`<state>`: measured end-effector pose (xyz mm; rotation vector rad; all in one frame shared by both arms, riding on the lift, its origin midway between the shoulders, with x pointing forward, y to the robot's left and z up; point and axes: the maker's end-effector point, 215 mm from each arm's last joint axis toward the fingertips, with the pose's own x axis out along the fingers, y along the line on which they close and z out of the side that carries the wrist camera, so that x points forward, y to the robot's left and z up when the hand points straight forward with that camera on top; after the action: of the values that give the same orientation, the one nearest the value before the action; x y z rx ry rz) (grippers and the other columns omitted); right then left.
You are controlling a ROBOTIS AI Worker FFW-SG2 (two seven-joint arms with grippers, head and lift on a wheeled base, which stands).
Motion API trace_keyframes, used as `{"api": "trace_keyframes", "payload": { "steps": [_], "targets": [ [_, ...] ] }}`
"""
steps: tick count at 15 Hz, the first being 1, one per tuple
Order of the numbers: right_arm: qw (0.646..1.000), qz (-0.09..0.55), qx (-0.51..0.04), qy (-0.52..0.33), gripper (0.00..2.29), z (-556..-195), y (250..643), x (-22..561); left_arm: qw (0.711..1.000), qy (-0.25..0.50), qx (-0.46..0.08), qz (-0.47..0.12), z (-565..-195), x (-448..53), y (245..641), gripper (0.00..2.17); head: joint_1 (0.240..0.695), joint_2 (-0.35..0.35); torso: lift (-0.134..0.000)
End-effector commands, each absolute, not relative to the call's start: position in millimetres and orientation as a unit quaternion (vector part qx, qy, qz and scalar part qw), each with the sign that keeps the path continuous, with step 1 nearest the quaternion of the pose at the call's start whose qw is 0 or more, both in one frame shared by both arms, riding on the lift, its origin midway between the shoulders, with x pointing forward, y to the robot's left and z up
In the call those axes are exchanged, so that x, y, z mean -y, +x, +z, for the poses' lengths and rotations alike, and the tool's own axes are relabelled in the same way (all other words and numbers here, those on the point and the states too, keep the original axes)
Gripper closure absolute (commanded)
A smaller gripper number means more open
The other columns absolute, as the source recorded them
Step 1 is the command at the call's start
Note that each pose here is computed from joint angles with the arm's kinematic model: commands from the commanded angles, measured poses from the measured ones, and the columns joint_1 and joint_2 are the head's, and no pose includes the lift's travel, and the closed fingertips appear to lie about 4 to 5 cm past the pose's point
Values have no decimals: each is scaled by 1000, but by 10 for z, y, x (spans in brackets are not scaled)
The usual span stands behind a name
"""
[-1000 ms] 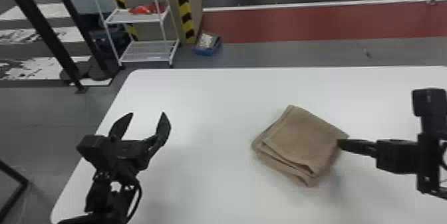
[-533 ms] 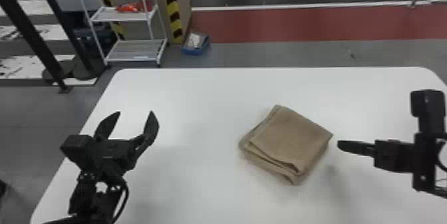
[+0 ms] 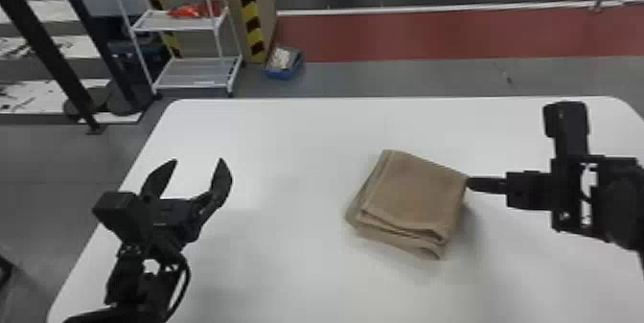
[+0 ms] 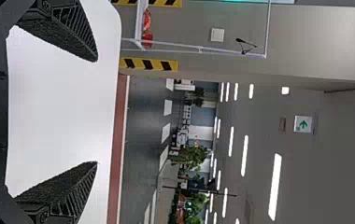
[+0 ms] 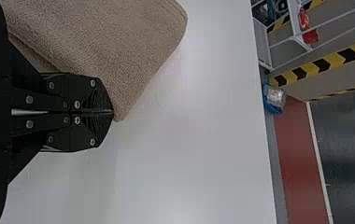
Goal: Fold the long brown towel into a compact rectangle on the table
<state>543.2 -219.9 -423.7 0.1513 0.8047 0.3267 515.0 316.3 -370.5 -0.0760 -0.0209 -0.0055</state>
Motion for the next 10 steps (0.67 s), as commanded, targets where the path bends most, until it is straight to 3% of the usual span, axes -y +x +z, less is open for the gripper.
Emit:
{"api": "trace_keyframes", "payload": {
  "steps": [1,10],
  "targets": [
    [911,169,-371,65,2159,-4164,5611,2038,999,-40,10,-3,-3711,-3150,5166,90,695,97,-123],
    [916,189,-352,44,2159,-4160,5809,1595,999,-48,11,-20,-3709,-2945,5358,90,695,131,-123]
  ]
}}
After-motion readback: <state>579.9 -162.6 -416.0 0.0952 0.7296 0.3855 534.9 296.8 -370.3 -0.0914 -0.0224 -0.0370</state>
